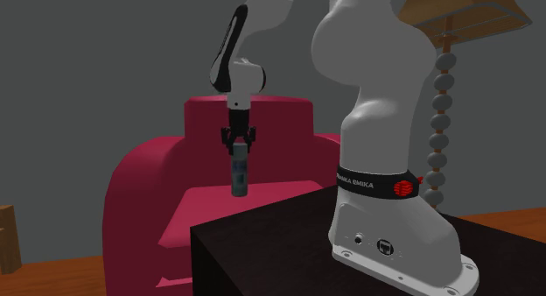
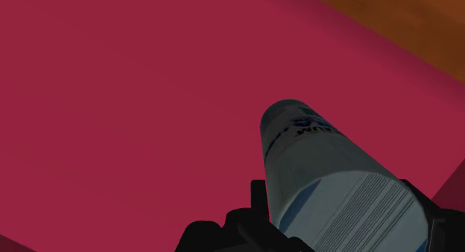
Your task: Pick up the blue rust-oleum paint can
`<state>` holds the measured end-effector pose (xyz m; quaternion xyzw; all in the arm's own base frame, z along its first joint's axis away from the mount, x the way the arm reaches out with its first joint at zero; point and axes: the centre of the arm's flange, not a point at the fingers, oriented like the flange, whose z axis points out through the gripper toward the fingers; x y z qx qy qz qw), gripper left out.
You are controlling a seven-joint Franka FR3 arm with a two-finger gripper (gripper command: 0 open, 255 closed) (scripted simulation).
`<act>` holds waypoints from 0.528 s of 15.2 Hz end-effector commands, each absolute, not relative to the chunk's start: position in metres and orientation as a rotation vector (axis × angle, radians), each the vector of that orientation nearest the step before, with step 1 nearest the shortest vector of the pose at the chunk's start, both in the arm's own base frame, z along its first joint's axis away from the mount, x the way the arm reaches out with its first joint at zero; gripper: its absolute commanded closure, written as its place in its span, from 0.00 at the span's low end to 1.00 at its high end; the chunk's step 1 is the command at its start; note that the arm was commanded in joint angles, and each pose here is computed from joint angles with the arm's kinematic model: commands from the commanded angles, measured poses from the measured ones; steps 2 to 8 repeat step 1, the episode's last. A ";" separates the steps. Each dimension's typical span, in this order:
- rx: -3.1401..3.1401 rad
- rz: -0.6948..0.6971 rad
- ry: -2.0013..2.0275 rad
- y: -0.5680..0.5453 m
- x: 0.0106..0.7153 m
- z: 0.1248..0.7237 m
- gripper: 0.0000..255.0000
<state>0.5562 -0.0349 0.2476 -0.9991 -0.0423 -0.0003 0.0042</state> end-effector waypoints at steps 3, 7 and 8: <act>-3.130 -0.002 -0.133 -0.035 0.555 0.251 1.00; -3.130 -0.002 -0.133 -0.035 0.555 0.251 1.00; -3.130 -0.002 -0.133 -0.035 0.555 0.251 1.00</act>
